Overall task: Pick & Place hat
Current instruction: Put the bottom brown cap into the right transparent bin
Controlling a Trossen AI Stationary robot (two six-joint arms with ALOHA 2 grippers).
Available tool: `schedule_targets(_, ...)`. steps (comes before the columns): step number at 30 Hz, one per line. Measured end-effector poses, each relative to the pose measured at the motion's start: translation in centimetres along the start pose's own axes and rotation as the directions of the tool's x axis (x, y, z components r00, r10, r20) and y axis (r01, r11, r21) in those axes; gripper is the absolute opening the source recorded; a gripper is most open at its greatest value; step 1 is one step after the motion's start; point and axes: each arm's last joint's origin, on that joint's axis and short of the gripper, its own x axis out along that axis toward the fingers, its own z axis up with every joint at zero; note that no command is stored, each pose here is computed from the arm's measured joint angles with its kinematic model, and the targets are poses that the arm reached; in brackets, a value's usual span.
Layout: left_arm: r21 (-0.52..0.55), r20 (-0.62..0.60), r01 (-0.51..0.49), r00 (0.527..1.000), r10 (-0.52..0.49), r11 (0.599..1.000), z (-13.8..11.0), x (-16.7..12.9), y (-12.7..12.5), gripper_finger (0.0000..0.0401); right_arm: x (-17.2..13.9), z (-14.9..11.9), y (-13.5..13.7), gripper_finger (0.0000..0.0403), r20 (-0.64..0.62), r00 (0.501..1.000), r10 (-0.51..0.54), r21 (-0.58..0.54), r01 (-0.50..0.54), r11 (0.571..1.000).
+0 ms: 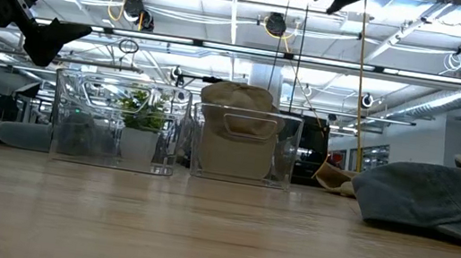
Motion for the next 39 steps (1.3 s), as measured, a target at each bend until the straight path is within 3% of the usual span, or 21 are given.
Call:
schedule_targets(5,0.000,0.000,0.000,1.000,0.000,1.000,0.0,0.0,0.0,0.0381,-1.4,-1.1,-0.2,0.0290,-0.103,0.987,0.126,0.106,-0.115,0.988)
schedule_targets(9,0.000,0.000,0.000,1.000,0.000,1.000,0.0,0.0,0.0,0.0381,-3.0,-2.2,-0.4,0.0290,-0.142,0.980,0.142,0.136,-0.122,0.983)
schedule_targets(14,0.000,0.000,0.000,1.000,0.000,1.000,0.0,0.0,0.0,0.0381,-5.1,-3.5,-1.1,0.0290,-0.187,0.967,0.175,0.260,-0.123,0.958)
schedule_targets(25,0.000,0.000,0.000,1.000,0.000,1.000,0.0,0.0,0.0,0.0381,-5.6,-5.6,-0.8,0.0290,-0.470,0.841,0.267,0.475,-0.014,0.880)
schedule_targets(31,0.000,0.000,0.000,1.000,0.000,1.000,0.0,0.0,0.0,0.0381,-5.9,-5.9,-0.3,0.0290,-0.519,0.779,0.353,0.597,0.035,0.801)
schedule_targets(35,0.000,0.000,0.000,1.000,0.000,1.000,0.0,0.0,0.0,0.0381,-6.7,-6.4,0.5,0.0290,-0.522,0.770,0.368,0.647,0.076,0.759)
schedule_targets(39,0.000,0.000,0.000,1.000,0.000,1.000,0.0,0.0,0.0,0.0381,-7.9,-7.2,1.3,0.0290,-0.498,0.796,0.343,0.686,0.120,0.718)
